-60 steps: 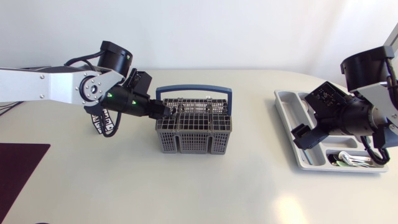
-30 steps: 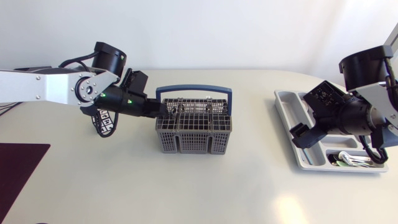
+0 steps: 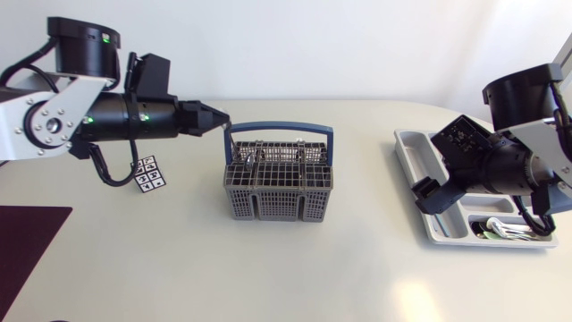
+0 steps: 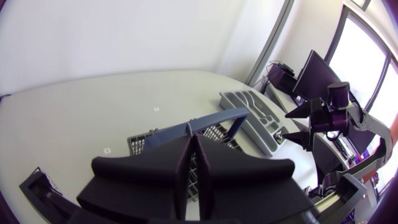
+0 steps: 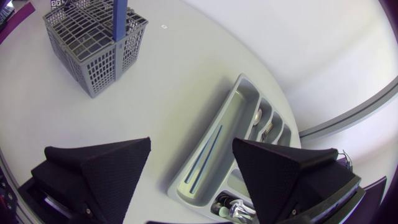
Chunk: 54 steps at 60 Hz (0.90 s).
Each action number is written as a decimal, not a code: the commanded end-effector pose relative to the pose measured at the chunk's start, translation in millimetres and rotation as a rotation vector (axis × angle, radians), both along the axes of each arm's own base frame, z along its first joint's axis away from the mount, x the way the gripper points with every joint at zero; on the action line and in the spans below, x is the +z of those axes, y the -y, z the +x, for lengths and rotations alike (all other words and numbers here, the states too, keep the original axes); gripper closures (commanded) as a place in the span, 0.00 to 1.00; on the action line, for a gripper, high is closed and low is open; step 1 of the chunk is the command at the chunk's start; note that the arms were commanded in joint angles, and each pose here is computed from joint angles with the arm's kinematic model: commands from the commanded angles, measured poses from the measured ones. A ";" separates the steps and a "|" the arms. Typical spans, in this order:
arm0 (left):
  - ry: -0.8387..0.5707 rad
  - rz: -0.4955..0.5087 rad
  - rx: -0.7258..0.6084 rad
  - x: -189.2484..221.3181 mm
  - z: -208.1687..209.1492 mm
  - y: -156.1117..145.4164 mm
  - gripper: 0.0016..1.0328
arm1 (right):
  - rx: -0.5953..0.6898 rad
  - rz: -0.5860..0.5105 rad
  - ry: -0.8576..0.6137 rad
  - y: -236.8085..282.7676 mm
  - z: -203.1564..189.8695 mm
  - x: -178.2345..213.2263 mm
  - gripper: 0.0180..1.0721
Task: Transfer all utensils from the basket to the drawer tray.
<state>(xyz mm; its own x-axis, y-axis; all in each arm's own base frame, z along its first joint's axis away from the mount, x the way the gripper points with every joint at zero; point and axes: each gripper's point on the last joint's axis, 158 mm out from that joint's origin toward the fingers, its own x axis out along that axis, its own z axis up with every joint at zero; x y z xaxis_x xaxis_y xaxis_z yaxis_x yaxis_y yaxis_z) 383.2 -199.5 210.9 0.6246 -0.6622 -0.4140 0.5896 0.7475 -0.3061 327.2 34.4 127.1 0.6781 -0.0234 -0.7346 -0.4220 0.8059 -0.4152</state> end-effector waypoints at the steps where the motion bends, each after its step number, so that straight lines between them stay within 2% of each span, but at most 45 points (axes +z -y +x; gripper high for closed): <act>1: 0.039 -0.038 -0.006 19.6 -9.9 -0.4 0.95 | -0.004 0.016 0.014 -5.3 -4.6 2.8 0.10; 8: 0.088 -0.051 -0.020 40.5 -19.6 0.6 0.95 | 0.021 0.044 0.036 -14.7 -5.9 11.4 0.10; 16: 0.108 -0.054 -0.089 50.6 -37.4 16.8 0.95 | 0.078 0.096 0.065 -31.0 -11.6 24.1 0.10; 38: -0.013 0.017 -0.510 18.3 -108.5 107.3 0.95 | 0.432 0.441 -0.045 -117.1 -58.2 41.6 0.10; 43: -0.038 0.004 -0.596 16.9 -125.4 123.1 0.95 | 0.522 0.524 -0.091 -138.6 -72.3 41.8 0.11; 54: -0.086 -0.025 -0.735 18.8 -157.3 147.8 0.95 | 0.676 0.607 -0.158 -176.7 -99.8 39.8 0.14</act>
